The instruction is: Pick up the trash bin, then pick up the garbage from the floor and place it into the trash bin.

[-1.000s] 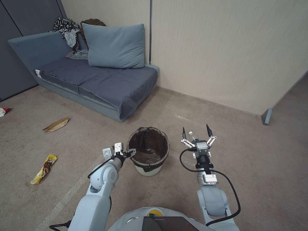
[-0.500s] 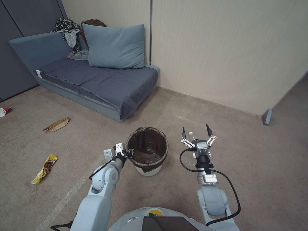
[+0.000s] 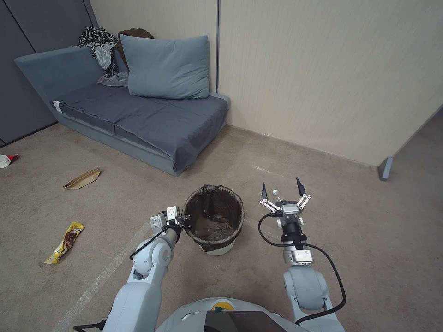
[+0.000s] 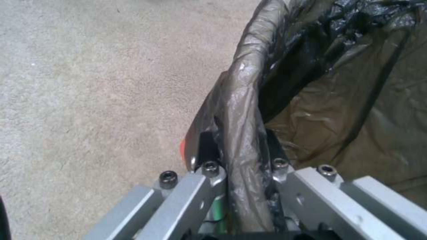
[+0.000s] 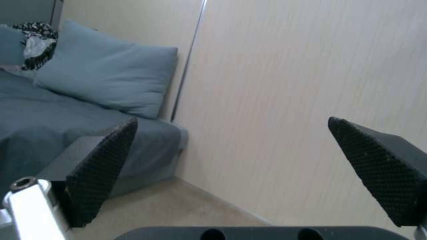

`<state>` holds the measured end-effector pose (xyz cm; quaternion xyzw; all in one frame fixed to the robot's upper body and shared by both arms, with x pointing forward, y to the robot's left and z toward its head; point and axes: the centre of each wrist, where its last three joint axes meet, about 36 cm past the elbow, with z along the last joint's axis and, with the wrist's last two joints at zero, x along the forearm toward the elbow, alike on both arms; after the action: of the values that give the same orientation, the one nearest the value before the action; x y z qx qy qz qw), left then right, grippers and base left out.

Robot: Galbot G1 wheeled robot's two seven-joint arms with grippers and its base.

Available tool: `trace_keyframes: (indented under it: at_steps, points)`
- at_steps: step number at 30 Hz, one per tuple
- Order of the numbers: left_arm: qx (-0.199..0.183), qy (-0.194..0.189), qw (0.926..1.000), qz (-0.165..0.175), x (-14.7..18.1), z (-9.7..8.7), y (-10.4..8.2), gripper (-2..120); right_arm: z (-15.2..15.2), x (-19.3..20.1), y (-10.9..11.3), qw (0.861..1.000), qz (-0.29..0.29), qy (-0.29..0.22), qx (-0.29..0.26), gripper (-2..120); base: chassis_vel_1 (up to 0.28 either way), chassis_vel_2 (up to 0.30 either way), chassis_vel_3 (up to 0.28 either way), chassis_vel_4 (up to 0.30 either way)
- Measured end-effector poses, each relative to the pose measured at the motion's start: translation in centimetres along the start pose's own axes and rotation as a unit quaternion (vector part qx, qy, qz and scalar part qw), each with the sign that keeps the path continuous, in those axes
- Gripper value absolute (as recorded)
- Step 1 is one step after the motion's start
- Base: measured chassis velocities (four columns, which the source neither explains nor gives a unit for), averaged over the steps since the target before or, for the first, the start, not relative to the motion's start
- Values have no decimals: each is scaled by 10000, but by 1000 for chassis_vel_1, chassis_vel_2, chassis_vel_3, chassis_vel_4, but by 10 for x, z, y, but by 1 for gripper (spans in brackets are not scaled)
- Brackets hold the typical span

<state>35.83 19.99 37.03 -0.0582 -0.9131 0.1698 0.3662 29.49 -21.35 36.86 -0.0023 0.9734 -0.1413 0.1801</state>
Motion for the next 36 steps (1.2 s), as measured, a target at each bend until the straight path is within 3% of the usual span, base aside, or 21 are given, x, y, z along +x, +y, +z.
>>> trace_keyframes:
  at_steps: [10, 18, 28, 36]
  points:
    - [-95, -54, 9998, -167, 15, 0, 0, 3, -1, -5, -9, 9997, -195, -128, 102, 100, 0, 0, 0, 0]
    - [-323, -292, 9986, -307, 53, -9, 2, 0, 2, -8, 6, 9994, -5, -262, -229, 100, 0, 0, 0, 0]
    - [-712, -792, 9943, -88, 109, -27, -8, 0, 4, -4, 2, 9993, 58, -300, -229, 100, 0, 0, 0, 0]
    - [-777, -868, 9932, -32, 115, -29, -11, 0, 4, -3, 0, 9993, 75, -314, -205, 100, 0, 0, 0, 0]
